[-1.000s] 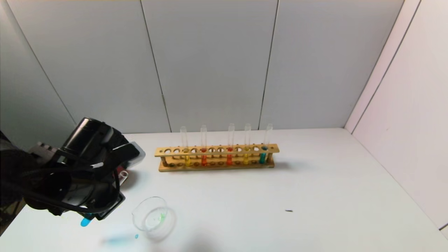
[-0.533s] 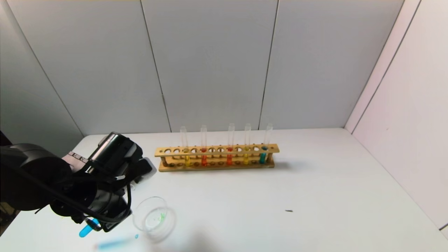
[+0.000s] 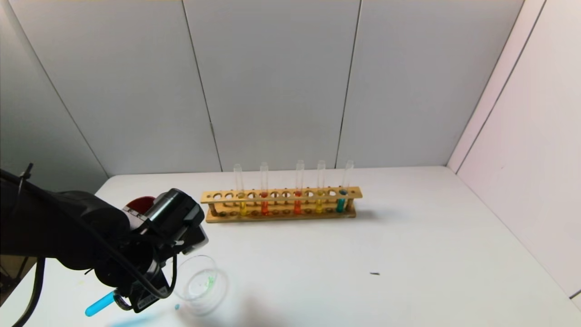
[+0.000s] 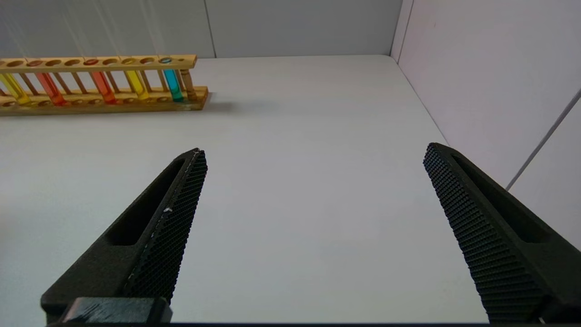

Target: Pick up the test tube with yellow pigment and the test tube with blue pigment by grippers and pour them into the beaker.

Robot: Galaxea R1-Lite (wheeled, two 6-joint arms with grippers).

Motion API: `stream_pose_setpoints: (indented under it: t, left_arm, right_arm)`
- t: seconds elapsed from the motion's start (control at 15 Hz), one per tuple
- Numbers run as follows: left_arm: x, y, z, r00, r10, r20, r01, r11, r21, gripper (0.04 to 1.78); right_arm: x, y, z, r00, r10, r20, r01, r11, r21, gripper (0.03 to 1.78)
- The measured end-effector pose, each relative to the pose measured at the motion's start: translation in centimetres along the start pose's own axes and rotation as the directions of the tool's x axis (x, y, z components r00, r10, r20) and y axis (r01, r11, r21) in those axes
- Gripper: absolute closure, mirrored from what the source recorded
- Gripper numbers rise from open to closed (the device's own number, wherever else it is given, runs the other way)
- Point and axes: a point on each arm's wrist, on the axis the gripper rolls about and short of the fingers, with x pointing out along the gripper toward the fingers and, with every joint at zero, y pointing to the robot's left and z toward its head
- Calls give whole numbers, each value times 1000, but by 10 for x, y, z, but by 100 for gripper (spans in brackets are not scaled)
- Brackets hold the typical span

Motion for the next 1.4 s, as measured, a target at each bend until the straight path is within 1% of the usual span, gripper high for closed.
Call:
stream_pose_setpoints:
  t: [0.27, 0.6, 0.93, 1.4]
  left_arm:
    - [10, -6, 7, 999, -8, -38, 9, 999, 37, 153]
    - [7, -9, 19, 994, -15, -111, 28, 992, 120, 153]
    - [5, -15, 29, 980, -12, -197, 55, 974, 218, 153]
    - [10, -15, 37, 964, 4, -264, 69, 960, 270, 153]
  right_arm:
    - [0, 0, 0, 1000, 0, 0, 0, 1000, 0, 7]
    - [0, 0, 0, 1000, 0, 0, 0, 1000, 0, 7]
    - [0, 0, 0, 1000, 0, 0, 0, 1000, 0, 7]
    - [0, 0, 0, 1000, 0, 0, 0, 1000, 0, 7]
